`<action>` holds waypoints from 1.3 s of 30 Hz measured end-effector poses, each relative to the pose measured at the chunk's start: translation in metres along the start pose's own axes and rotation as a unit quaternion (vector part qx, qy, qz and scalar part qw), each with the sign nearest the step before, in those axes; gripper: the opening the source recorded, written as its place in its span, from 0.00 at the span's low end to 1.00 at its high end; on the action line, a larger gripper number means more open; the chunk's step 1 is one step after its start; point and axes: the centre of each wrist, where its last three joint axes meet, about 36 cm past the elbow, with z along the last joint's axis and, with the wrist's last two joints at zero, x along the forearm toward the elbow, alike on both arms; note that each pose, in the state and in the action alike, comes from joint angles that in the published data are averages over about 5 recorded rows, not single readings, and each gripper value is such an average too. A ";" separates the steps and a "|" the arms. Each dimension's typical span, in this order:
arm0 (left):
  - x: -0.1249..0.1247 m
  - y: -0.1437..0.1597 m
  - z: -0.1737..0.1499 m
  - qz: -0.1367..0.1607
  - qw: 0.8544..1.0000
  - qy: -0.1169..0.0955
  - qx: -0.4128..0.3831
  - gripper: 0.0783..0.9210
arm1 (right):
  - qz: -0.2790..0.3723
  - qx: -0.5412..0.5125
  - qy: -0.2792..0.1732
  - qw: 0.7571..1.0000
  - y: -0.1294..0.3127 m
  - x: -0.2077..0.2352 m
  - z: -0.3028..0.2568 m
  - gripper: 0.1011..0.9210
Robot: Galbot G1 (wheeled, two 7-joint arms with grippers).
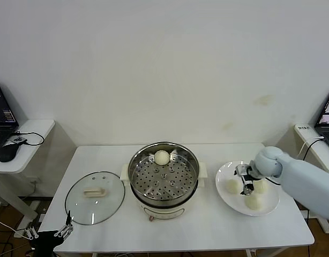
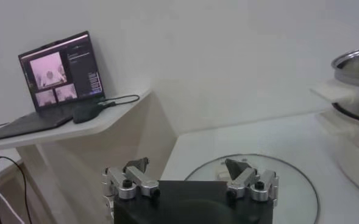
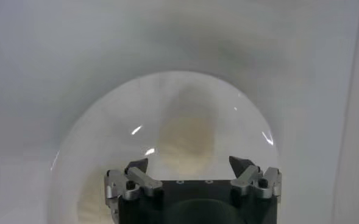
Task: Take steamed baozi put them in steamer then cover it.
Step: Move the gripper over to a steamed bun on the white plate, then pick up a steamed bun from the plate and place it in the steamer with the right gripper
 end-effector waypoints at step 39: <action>0.002 -0.004 -0.009 0.005 1.000 -0.013 0.004 0.88 | 0.049 -0.004 -0.029 0.998 -0.047 0.091 -0.014 0.60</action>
